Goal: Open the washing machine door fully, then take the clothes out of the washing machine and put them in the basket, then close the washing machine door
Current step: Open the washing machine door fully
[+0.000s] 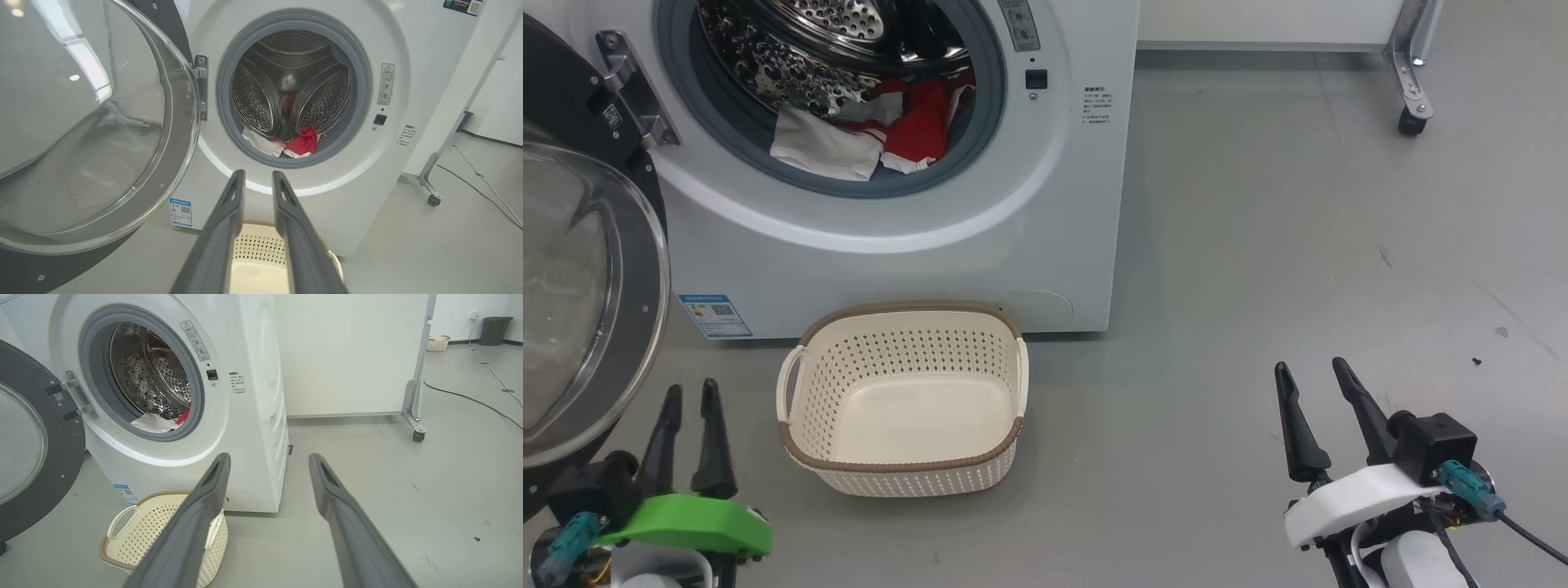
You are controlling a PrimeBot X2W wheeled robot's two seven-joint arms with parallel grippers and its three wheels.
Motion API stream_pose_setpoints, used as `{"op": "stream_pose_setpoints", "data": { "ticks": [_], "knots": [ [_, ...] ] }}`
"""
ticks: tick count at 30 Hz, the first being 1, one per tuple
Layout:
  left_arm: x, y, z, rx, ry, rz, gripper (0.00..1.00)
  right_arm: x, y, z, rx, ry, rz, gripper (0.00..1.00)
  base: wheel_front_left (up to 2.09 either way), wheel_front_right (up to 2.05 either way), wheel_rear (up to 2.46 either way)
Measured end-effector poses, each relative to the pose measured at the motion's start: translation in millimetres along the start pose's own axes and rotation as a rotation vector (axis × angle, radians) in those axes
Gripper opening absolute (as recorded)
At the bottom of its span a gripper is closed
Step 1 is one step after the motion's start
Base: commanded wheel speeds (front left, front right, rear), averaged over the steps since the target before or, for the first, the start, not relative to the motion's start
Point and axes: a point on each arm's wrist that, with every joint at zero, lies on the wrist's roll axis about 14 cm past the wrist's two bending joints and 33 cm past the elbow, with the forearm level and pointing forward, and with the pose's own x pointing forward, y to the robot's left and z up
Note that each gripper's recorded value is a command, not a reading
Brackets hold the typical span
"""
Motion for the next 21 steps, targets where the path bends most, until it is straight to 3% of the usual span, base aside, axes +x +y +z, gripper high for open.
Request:
{"op": "stream_pose_setpoints", "data": {
  "ticks": [21],
  "knots": [
    [-7.4,-12.0,-8.8,0.001,0.018,-0.033,1.00,0.7,-2.3,4.4,0.005,-0.017,-0.012,1.00,0.00,0.00,0.00]
  ]
}}
